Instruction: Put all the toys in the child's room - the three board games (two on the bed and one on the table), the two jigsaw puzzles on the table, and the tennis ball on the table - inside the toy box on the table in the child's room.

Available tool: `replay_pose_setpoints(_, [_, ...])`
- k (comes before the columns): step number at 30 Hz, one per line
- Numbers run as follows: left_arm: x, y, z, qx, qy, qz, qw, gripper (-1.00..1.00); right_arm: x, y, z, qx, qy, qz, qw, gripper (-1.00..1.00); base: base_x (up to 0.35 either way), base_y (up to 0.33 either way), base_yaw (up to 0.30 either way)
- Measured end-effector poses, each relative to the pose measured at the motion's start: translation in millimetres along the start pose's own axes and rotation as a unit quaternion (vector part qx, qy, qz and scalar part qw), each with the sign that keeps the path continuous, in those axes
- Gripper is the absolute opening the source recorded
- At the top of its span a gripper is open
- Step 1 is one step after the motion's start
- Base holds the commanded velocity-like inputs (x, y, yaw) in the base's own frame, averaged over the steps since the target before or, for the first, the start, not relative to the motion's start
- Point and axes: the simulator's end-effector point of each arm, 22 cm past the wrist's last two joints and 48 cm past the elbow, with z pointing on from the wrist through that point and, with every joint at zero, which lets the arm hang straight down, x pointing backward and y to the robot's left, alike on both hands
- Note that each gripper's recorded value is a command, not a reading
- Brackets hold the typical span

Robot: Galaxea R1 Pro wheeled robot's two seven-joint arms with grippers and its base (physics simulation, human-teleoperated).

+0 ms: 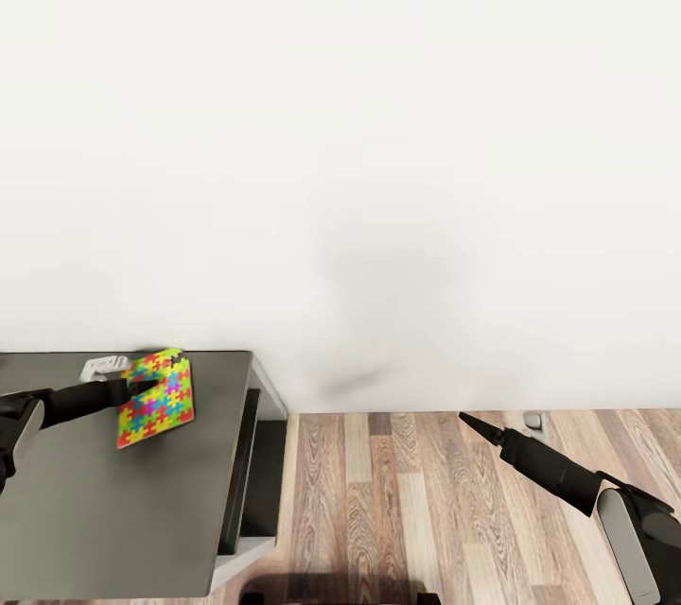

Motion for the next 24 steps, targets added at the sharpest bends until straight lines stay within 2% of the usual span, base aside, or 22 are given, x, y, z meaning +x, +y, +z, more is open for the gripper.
replay_pose_setpoints(16, [0.4,-21.7,0.5,0.046,0.0,0.0,0.9989,1.0,0.4,-0.4,0.0,0.0,0.0,0.001,1.0,1.0,0.0,0.0,0.0])
replay_pose_setpoints(24, [2.5,-43.2,1.5,0.087,0.002,0.0,0.9962,1.0,0.5,-0.5,0.0,0.0,0.0,0.001,1.0,1.0,0.0,0.0,0.0])
